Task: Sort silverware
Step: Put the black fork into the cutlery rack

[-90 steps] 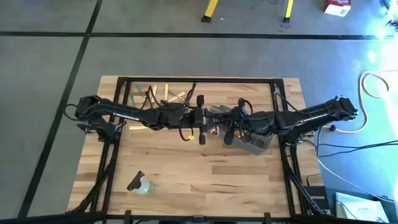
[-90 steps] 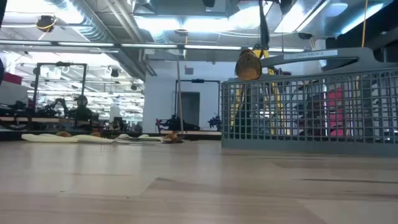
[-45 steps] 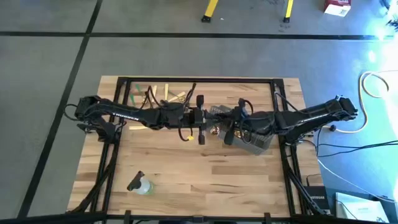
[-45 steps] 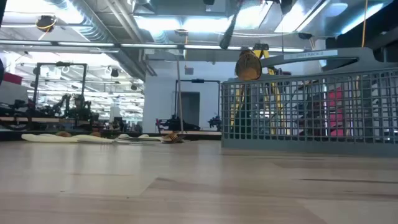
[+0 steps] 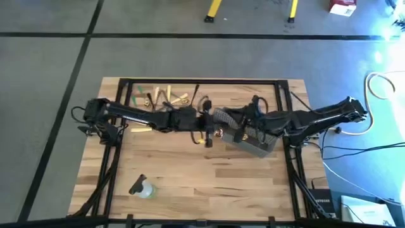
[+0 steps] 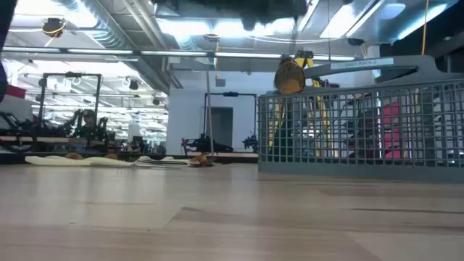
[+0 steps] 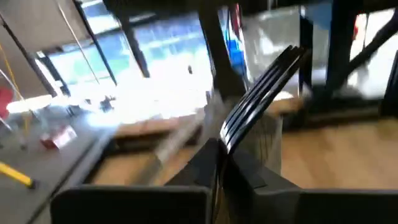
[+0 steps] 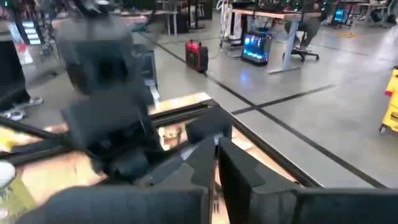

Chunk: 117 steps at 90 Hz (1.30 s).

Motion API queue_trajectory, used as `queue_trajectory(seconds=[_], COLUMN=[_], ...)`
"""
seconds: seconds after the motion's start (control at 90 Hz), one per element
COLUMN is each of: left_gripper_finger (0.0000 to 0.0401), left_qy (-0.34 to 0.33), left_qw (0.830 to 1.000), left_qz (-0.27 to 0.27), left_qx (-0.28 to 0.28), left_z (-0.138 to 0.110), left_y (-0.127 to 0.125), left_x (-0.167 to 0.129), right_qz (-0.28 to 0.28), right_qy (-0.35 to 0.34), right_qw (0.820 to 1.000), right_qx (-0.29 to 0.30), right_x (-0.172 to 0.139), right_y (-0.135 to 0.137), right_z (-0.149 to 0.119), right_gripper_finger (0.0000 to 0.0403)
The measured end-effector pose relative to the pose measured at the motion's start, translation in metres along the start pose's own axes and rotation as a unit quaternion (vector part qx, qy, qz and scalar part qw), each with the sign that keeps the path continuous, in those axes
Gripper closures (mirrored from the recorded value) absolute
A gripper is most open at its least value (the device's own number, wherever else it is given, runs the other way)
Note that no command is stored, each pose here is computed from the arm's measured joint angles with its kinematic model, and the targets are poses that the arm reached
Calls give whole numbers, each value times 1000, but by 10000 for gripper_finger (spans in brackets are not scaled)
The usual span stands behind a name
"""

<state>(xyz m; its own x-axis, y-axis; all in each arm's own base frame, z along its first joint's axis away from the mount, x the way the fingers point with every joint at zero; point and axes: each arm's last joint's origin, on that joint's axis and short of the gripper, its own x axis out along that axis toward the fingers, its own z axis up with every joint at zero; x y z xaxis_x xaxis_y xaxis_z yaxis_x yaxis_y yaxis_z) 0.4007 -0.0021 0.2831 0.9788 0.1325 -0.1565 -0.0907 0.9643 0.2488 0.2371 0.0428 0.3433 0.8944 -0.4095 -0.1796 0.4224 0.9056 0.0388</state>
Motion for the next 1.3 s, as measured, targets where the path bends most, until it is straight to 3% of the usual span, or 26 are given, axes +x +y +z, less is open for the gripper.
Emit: queue_trajectory(seconds=[0.144,0.311,0.478,0.711,1.067,1.3], left_gripper_finger=[400,400,401,401,401,401], left_qy=[-46,-25,-60,-75,-147,-164], left_qw=[999,1000,998,997,986,975], left_qz=[8,-2,2,-4,-61,-125], left_qx=[-7,0,-4,-5,-53,-78], left_z=[17,10,24,35,45,31], left_y=[5,2,6,7,19,26], left_x=[-6,-2,-5,-5,0,43], right_qz=[-13,-29,-52,-98,-72,1], right_qy=[16,-8,-7,31,81,107], right_qw=[1000,1000,998,994,990,989], right_qx=[-19,-8,-21,-44,-89,-102], right_x=[-10,-29,-40,-50,-69,-91], right_y=[-6,-12,-10,-8,-1,0], right_z=[-3,7,5,-13,-32,-37], right_gripper_finger=[398,398,398,402,402,402])
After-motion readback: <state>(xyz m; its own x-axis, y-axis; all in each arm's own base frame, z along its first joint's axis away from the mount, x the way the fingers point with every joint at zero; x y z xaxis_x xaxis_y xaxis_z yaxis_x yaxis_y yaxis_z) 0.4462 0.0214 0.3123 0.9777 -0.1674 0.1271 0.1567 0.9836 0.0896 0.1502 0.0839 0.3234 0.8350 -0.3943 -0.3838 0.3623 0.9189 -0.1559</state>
